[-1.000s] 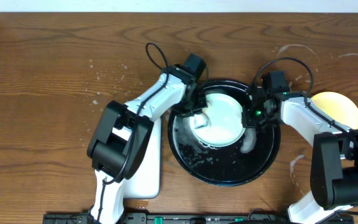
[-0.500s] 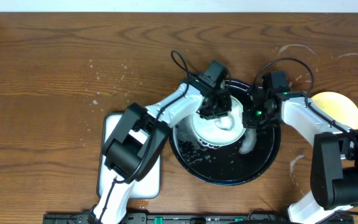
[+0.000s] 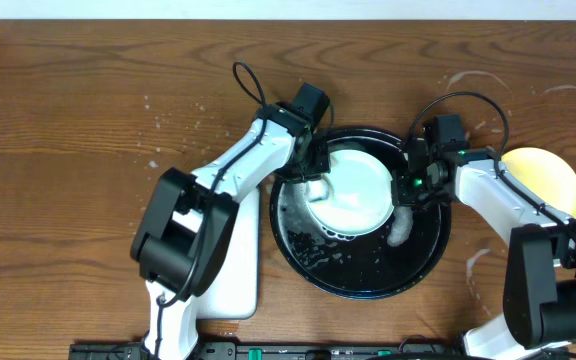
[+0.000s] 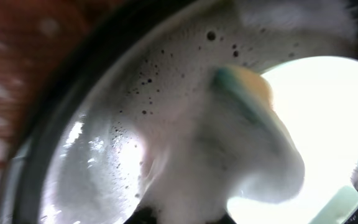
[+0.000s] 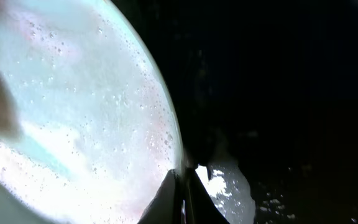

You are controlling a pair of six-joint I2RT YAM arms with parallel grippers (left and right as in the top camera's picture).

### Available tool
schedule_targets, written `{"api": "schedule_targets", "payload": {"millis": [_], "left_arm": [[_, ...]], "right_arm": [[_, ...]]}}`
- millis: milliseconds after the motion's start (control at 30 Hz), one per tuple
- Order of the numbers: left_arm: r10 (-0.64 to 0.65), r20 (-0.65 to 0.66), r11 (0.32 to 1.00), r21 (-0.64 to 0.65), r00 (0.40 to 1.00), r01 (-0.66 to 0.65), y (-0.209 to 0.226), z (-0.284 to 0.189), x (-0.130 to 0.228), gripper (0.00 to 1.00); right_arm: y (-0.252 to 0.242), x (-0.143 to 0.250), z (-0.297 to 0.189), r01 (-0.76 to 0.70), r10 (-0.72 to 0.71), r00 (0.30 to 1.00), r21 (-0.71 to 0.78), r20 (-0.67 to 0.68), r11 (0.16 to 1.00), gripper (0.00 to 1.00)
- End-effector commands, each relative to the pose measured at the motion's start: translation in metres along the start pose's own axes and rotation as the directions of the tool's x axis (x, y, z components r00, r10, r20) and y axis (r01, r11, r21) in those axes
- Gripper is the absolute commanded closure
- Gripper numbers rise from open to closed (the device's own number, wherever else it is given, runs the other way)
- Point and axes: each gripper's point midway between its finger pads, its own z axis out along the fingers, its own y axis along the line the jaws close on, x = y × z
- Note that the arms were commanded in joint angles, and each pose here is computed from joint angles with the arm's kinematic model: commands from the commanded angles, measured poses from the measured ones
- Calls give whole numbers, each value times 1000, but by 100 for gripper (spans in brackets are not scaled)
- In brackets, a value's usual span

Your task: Clean dirty plates on tray and stack at the side

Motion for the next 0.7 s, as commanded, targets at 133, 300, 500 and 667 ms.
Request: {"api": "schedule_targets", "payload": {"millis": [133,300,500,667], "left_arm": [[37,187,997,63,982,-49,-7,-101,-11,92],[69,238,997,-48,969,-59,27,-172,25,92],[38,127,937,-348,991,9,100,-188,70,92],[-39,32,899,-435,999,49,138,-149,97,92]], "right_arm": [[-15,2,-14,17,-19,999,93,27,996,99],[-16,4,-14,19,-22,1000,97,21,995,96],[-20,7,0,13,-12,1000,100,-12,995,91],[-25,18,26,-2,9,996,87,-84,996,94]]}}
